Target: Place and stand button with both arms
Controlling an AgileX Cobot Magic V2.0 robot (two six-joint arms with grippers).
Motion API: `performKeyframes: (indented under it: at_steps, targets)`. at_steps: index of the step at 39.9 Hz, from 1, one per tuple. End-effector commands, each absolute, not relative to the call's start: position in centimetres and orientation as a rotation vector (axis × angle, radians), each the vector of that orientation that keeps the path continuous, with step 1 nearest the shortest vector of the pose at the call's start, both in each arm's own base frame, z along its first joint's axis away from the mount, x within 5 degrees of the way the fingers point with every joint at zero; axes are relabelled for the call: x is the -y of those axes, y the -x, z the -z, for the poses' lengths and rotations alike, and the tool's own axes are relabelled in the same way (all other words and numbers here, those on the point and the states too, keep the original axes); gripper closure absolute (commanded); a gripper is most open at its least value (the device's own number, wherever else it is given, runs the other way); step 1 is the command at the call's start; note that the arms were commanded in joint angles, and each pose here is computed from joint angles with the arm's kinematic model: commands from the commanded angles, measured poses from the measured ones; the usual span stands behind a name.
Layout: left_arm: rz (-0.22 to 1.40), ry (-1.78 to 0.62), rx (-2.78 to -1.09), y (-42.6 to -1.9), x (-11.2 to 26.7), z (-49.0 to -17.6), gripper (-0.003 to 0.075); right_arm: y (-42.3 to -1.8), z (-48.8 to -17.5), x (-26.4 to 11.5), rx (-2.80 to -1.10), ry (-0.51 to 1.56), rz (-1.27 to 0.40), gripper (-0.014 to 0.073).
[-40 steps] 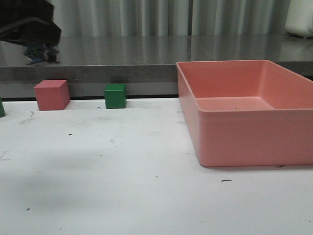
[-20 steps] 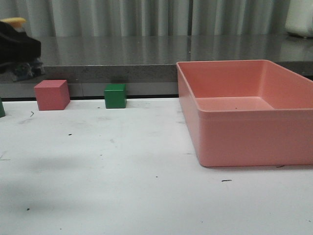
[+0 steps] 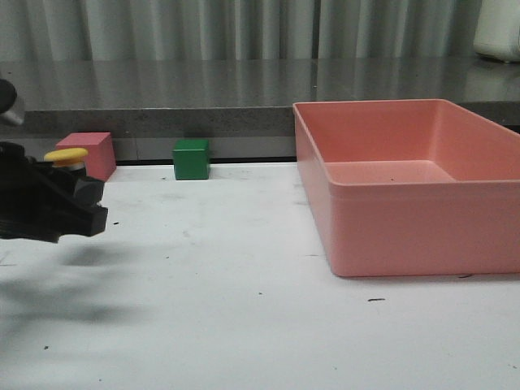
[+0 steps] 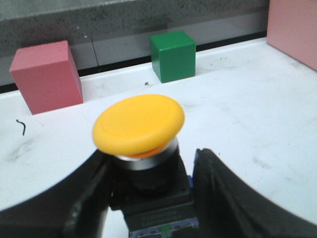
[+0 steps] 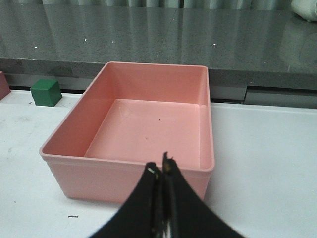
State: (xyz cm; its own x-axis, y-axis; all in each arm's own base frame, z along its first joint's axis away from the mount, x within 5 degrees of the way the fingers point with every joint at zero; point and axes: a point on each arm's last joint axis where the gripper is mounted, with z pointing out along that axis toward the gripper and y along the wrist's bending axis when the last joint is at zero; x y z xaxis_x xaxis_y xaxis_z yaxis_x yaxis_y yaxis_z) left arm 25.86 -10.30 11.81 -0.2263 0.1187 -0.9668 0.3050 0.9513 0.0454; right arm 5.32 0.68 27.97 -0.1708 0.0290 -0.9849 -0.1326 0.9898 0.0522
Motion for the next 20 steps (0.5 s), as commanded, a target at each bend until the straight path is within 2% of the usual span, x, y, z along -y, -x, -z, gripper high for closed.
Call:
performKeyframes:
  at_steps: [1, 9, 20]
  targets:
    - [0.189, -0.272, -1.601, -26.5, 10.5, -14.0, 0.0603, -5.4, -29.4, -0.7, -1.642, 0.08, -0.143, 0.0663]
    - [0.186, -0.278, -1.623, -26.6, 10.5, -13.4, 0.0595, -5.4, -29.4, -0.7, -1.642, 0.08, -0.143, 0.0663]
    - [0.183, -0.286, -1.666, -26.5, 10.5, -13.0, 0.0512, -5.4, -29.4, -0.7, -1.642, 0.08, -0.143, 0.0663]
